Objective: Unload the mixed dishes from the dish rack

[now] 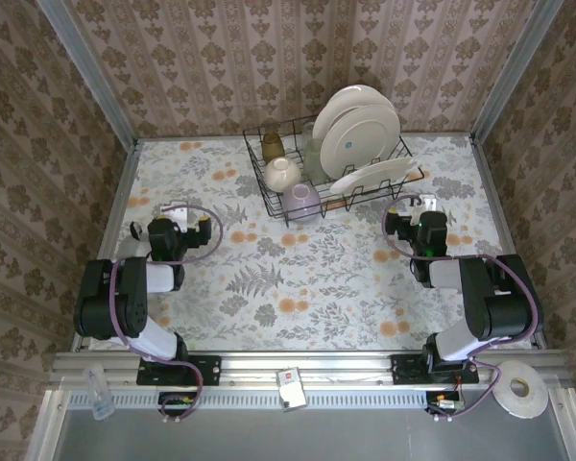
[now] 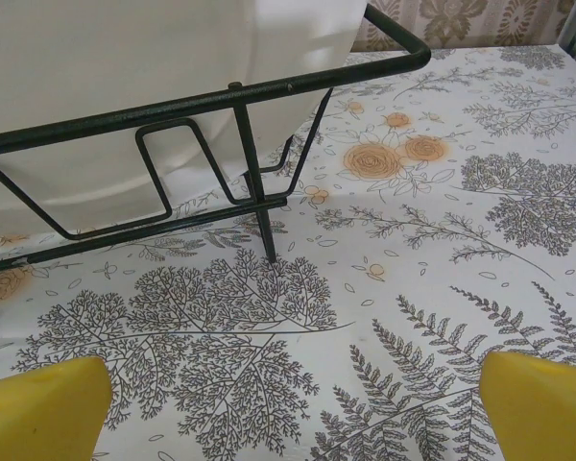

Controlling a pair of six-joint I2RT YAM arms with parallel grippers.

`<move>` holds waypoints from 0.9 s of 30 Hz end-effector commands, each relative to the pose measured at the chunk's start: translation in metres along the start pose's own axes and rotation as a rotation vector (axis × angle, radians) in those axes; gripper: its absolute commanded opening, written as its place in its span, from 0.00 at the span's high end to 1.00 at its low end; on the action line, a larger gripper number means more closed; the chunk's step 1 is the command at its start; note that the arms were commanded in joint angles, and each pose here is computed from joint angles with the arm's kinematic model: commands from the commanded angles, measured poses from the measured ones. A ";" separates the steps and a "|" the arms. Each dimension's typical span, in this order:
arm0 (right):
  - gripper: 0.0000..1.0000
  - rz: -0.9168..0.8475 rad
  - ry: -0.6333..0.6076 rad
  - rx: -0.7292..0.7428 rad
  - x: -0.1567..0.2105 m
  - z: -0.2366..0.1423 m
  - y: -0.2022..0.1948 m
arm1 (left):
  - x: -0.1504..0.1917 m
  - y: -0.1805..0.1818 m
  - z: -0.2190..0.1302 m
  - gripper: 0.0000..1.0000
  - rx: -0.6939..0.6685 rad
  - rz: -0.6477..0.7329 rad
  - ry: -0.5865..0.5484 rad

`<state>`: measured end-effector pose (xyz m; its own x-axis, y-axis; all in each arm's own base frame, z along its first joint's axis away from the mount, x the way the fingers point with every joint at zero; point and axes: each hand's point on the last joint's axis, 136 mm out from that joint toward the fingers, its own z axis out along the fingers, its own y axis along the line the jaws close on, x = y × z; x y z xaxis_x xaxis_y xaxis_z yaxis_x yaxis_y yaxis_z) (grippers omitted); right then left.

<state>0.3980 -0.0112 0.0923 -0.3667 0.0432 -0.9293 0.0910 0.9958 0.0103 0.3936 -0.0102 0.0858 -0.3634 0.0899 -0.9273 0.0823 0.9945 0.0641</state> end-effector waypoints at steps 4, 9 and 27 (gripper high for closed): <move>0.00 -0.012 -0.021 -0.027 -0.005 0.000 0.006 | -0.012 0.002 0.003 0.00 -0.003 0.017 -0.035; 0.00 -0.012 -0.020 -0.028 -0.006 0.000 0.006 | -0.011 0.003 0.003 0.00 -0.006 0.017 -0.034; 0.00 -0.011 -0.016 -0.029 -0.005 0.001 0.006 | -0.012 0.003 0.004 0.00 -0.002 0.015 -0.035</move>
<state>0.3980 -0.0107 0.0923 -0.3668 0.0432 -0.9293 0.0886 0.9960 0.0113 0.3936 -0.0102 0.0858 -0.3631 0.0925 -0.9271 0.0833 0.9943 0.0666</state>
